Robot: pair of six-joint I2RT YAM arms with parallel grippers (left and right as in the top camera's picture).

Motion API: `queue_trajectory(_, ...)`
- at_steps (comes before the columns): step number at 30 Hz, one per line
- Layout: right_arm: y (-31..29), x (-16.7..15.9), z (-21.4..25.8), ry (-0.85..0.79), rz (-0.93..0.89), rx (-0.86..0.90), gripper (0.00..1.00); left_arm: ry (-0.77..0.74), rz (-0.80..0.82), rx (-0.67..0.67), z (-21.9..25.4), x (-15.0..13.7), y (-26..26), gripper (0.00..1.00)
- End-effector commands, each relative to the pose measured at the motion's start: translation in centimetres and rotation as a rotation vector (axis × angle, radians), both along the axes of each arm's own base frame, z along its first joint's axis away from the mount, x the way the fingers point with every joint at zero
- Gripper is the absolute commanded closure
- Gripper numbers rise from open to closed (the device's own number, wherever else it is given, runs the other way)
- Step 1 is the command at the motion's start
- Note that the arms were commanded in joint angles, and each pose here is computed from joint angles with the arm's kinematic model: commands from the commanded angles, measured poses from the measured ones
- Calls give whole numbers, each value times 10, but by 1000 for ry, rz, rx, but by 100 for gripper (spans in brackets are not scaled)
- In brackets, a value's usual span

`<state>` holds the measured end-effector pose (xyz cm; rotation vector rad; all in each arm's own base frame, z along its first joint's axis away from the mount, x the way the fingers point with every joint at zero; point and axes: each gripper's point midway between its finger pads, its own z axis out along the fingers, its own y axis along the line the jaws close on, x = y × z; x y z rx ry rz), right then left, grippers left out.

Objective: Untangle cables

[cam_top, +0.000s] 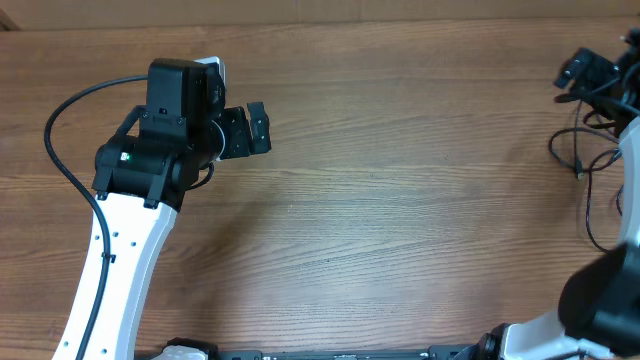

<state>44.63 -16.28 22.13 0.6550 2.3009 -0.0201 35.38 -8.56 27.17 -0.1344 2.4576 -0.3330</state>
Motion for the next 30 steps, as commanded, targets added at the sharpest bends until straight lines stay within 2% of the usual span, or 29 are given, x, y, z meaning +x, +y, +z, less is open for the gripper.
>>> queue_trajectory(1,47,-18,36,-9,113,-25,0,-19,16,-5,8,3,2,0)
queue_trajectory(5,101,-46,37,77,219,4,0,-19,16,-5,8,3,2,0)
queue_trajectory(10,167,-91,10,291,325,82,0,-19,16,-5,8,3,2,0)
queue_trajectory(12,180,-97,7,322,358,82,0,-19,16,-5,8,3,2,0)
queue_trajectory(30,197,-104,5,348,403,79,0,-19,15,-5,8,3,2,0)
